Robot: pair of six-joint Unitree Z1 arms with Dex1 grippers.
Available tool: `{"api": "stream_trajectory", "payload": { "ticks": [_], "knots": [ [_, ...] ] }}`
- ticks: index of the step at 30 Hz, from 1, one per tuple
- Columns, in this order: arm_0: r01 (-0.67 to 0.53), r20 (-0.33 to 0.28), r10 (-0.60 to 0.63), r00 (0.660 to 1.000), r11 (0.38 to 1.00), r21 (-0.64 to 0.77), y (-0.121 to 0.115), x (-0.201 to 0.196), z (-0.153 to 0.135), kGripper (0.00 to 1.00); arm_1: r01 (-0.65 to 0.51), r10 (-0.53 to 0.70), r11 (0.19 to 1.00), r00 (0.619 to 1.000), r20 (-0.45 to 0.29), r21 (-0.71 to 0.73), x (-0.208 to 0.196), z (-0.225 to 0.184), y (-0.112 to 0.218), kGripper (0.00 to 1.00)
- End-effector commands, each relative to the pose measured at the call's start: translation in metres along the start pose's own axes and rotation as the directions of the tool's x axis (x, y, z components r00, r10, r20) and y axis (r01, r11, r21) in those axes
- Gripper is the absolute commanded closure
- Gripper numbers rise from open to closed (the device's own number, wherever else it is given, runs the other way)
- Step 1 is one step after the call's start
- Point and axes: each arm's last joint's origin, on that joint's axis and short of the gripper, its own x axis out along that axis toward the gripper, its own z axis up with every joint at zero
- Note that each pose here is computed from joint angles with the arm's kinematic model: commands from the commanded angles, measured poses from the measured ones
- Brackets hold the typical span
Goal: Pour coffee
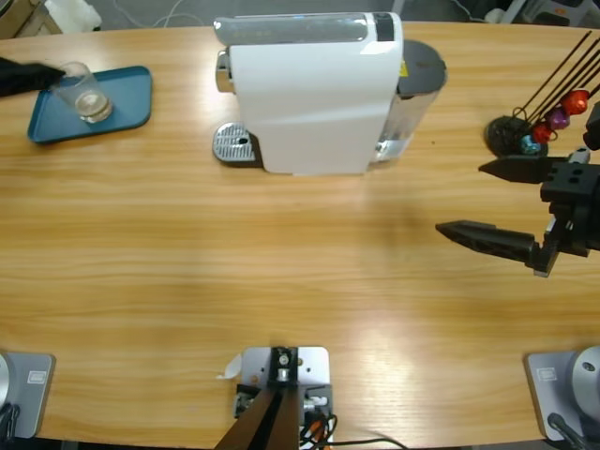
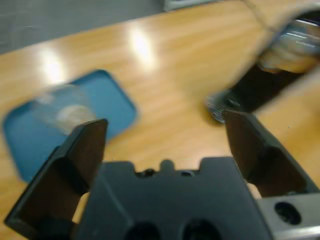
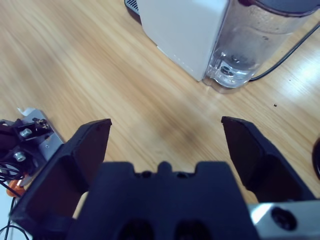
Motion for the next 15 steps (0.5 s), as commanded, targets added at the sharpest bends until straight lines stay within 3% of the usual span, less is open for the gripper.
{"api": "stream_trajectory", "payload": {
  "ticks": [1, 5, 15],
  "knots": [
    [0.294, -0.161, -0.286, 0.945, 0.955, 0.026, -0.058, -0.063, -0.055, 0.016, 0.01, -0.01, 1.0, 1.0, 0.015, -0.006, -0.003, -0.01, 0.001, 0.0],
    [0.407, -0.225, -0.378, 0.898, 0.908, 0.098, -0.072, -0.072, -0.079, 0.018, 0.01, -0.01, 1.0, 1.0, 0.016, -0.006, -0.003, -0.01, 0.001, 0.0],
    [0.384, -0.234, -0.355, 0.905, 0.919, 0.092, -0.07, -0.07, -0.087, 0.018, 0.016, -0.016, 1.0, 0.999, 0.037, -0.007, -0.008, -0.012, 0.001, 0.0]
  ]
}}
